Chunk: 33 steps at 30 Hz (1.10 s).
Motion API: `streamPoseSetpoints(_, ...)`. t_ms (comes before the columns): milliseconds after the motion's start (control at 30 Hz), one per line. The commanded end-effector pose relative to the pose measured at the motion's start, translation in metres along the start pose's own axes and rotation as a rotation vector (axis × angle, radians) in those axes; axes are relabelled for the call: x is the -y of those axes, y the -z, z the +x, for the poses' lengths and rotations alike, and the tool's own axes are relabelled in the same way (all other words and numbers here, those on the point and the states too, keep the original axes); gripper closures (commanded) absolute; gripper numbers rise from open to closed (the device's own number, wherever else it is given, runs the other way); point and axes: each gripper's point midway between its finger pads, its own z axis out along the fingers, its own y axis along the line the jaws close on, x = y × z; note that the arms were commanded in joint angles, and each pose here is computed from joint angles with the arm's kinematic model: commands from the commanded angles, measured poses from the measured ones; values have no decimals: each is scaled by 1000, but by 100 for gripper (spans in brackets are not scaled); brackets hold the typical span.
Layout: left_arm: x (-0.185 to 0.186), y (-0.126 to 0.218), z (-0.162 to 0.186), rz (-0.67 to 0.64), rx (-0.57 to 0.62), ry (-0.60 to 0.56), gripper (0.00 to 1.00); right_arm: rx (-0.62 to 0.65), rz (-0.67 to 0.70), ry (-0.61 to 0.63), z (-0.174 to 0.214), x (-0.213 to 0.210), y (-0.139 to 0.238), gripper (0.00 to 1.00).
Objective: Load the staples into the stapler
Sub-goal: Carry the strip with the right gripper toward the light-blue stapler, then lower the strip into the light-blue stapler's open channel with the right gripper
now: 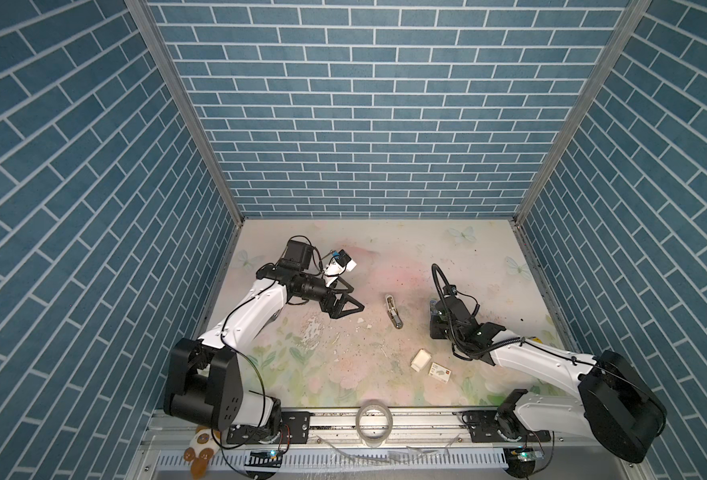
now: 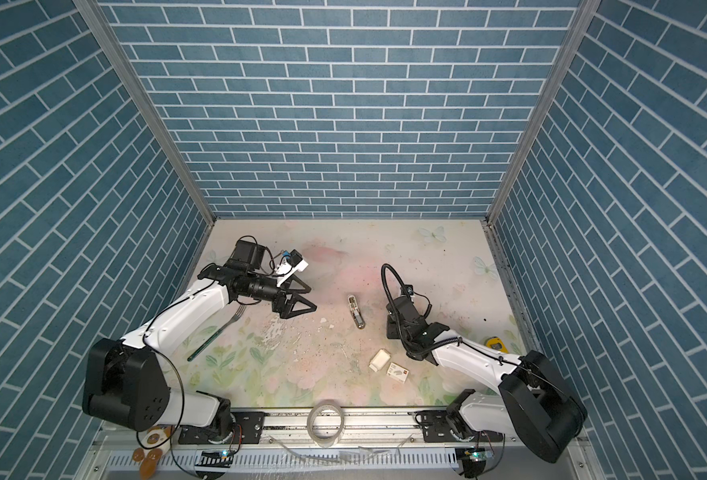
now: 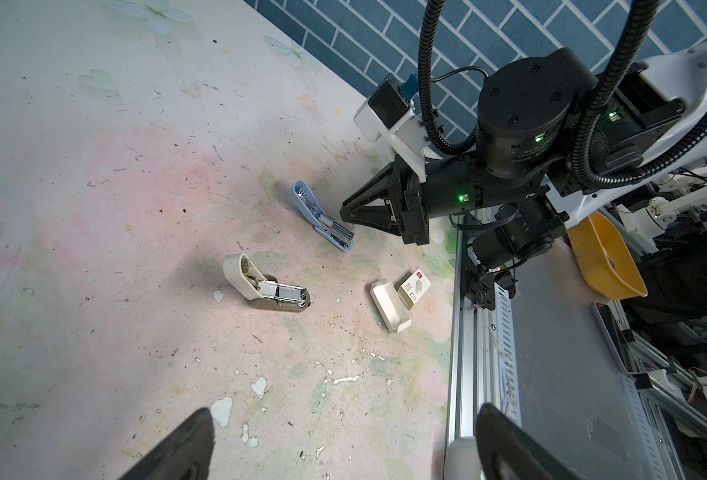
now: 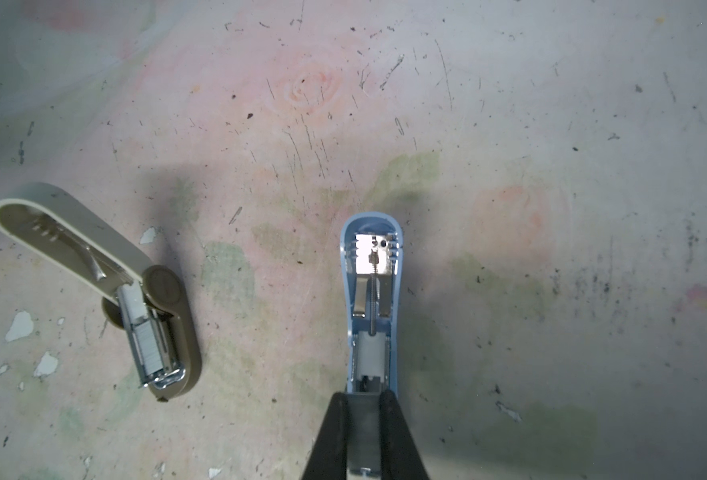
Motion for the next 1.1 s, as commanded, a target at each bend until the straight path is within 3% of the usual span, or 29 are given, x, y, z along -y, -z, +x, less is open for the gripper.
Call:
streamPoseSetpoints(0,1,-2,3,13,-4,9,1,27,7,11,-4,2,-2,92)
streamPoseSetpoints(1067,-2,-5,7,20,-11,20,1,-21,20,-1,13,7,-14,92)
